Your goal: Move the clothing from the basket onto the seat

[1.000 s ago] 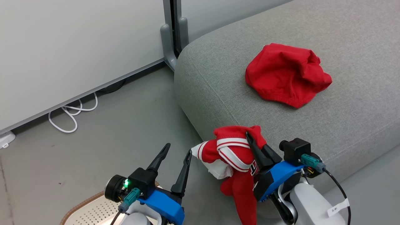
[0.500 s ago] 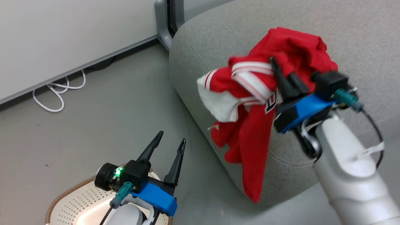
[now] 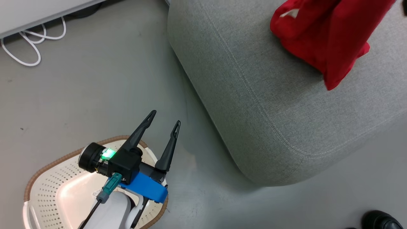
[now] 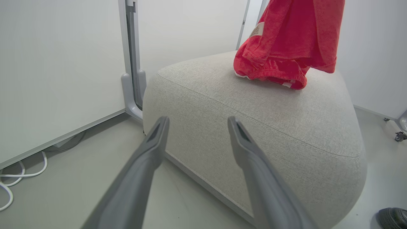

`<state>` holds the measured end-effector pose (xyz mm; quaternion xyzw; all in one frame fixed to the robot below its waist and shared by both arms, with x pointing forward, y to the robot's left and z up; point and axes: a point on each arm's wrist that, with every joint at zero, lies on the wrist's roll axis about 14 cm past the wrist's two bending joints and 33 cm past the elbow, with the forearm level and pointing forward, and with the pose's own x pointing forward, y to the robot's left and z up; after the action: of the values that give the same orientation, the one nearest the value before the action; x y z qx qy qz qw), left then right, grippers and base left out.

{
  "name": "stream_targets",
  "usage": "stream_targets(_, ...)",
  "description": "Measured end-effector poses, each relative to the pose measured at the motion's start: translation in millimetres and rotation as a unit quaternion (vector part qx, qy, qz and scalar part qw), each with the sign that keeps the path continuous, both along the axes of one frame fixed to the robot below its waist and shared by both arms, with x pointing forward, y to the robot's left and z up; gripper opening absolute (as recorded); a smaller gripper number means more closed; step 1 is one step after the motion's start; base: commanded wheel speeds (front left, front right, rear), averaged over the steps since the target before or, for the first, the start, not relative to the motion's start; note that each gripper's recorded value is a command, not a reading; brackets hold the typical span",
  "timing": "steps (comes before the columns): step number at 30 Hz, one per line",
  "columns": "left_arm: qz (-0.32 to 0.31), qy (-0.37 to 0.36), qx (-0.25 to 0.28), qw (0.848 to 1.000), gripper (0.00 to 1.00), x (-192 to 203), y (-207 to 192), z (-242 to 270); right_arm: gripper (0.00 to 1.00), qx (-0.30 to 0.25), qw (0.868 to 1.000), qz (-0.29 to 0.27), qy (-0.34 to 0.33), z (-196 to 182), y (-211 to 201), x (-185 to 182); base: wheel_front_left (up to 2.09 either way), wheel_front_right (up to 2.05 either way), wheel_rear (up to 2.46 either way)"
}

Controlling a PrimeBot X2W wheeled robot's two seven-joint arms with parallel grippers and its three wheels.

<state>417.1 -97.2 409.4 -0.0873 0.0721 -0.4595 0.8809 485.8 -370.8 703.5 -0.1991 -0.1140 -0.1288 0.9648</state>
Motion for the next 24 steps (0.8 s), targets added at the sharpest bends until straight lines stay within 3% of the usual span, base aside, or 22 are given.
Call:
stream_targets(6, -0.002, -0.004, -0.003, 1.000, 1.00, 16, 4, -14, 0.00, -0.018, 0.998, -0.040, -0.051, 42, -28, 7, 0.00, 0.00, 0.00)
stream_targets(9, -0.003, -0.010, -0.003, 1.000, 1.00, 25, 8, -22, 0.00, -0.029, 0.996, -0.063, -0.060, 43, -44, 11, 0.00, 0.00, 0.00)
stream_targets(13, -0.005, -0.008, -0.002, 1.000, 1.00, 35, 12, -35, 0.00, -0.028, 0.995, -0.083, -0.046, 13, -59, 24, 0.00, 0.00, 0.00)
stream_targets(18, -0.007, -0.005, -0.001, 1.000, 1.00, 43, 15, -47, 0.00, -0.017, 0.994, -0.112, -0.002, -53, -80, 29, 0.00, 0.00, 0.00)
stream_targets(24, -0.010, 0.004, 0.004, 1.000, 1.00, 43, 18, -56, 0.00, 0.042, 0.987, -0.145, 0.058, -137, -98, 23, 0.00, 0.00, 0.00)
